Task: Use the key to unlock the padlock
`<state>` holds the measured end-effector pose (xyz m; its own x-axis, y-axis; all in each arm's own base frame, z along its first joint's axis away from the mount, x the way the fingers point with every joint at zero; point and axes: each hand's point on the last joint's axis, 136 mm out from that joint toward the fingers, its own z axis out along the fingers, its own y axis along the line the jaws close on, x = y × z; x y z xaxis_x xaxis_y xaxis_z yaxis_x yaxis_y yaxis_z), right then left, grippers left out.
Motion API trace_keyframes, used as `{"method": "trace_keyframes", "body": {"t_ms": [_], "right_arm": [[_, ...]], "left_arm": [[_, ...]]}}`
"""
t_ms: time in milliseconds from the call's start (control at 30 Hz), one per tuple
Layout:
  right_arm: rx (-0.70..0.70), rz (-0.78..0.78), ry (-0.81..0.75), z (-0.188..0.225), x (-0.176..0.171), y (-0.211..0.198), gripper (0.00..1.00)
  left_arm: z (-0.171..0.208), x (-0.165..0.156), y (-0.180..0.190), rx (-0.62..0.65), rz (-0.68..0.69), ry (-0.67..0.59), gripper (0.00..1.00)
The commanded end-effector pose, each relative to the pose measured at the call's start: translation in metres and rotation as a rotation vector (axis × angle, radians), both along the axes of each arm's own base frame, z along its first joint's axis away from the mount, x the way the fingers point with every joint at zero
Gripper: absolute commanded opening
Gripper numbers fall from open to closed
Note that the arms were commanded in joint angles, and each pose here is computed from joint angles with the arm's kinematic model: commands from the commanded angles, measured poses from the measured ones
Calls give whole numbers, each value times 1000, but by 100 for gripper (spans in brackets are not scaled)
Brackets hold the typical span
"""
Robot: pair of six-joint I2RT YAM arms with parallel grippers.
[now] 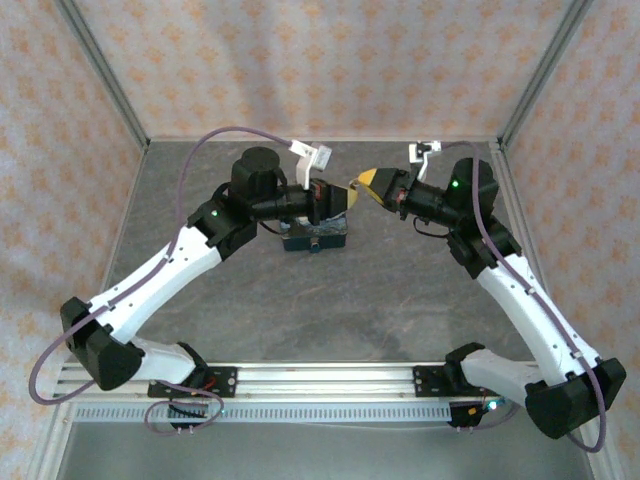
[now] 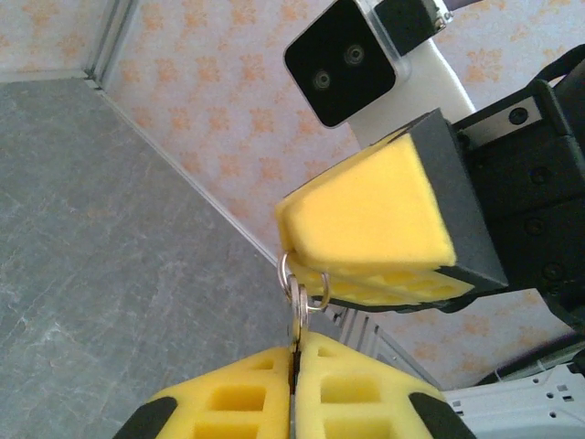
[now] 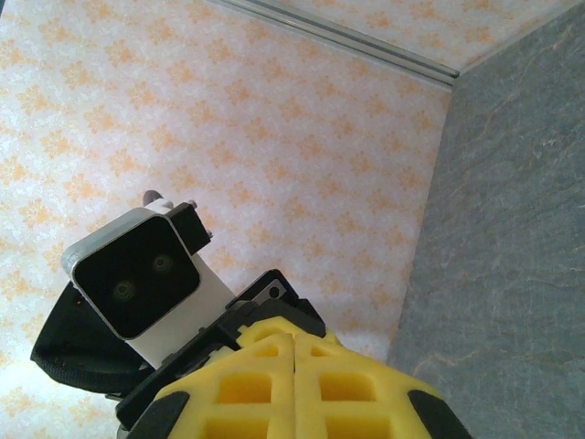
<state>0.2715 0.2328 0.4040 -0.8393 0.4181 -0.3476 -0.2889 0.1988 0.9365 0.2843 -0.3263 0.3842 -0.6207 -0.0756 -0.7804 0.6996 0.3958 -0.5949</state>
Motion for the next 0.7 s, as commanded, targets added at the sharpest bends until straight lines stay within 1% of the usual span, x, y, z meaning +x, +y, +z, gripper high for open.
{"method": "trace_keyframes", "body": {"t_ms": [0,33,67,133,200,233,333,500,633,667], "right_arm": [[1,33,-36,7,-6,2,0],[1,36,-36,7,-6,2,0],[0,39,-36,7,-6,2,0],[-2,42,-36,6,-6,3,0],[-2,46,-36,6,-7,3,0],[-1,48,-36,6,-7,3,0],[1,52,-38,8,-8,4,0],[1,57,-40,8,-8,4,0],[3,60,-41,9,-9,4,0],[4,60,-43,9,-9,4,0]], "left_arm": [[13,-2,10,-8,18,-36,9],[13,-3,9,-7,16,-37,10],[13,-3,10,-5,16,-36,13],[13,-2,10,-3,17,-34,20],[12,-2,11,1,19,-33,32],[11,-2,11,1,17,-32,33],[11,-2,10,-2,15,-31,30],[15,-1,9,-11,12,-42,15],[17,1,7,-14,12,-45,14],[17,2,7,-14,13,-45,18]]}}
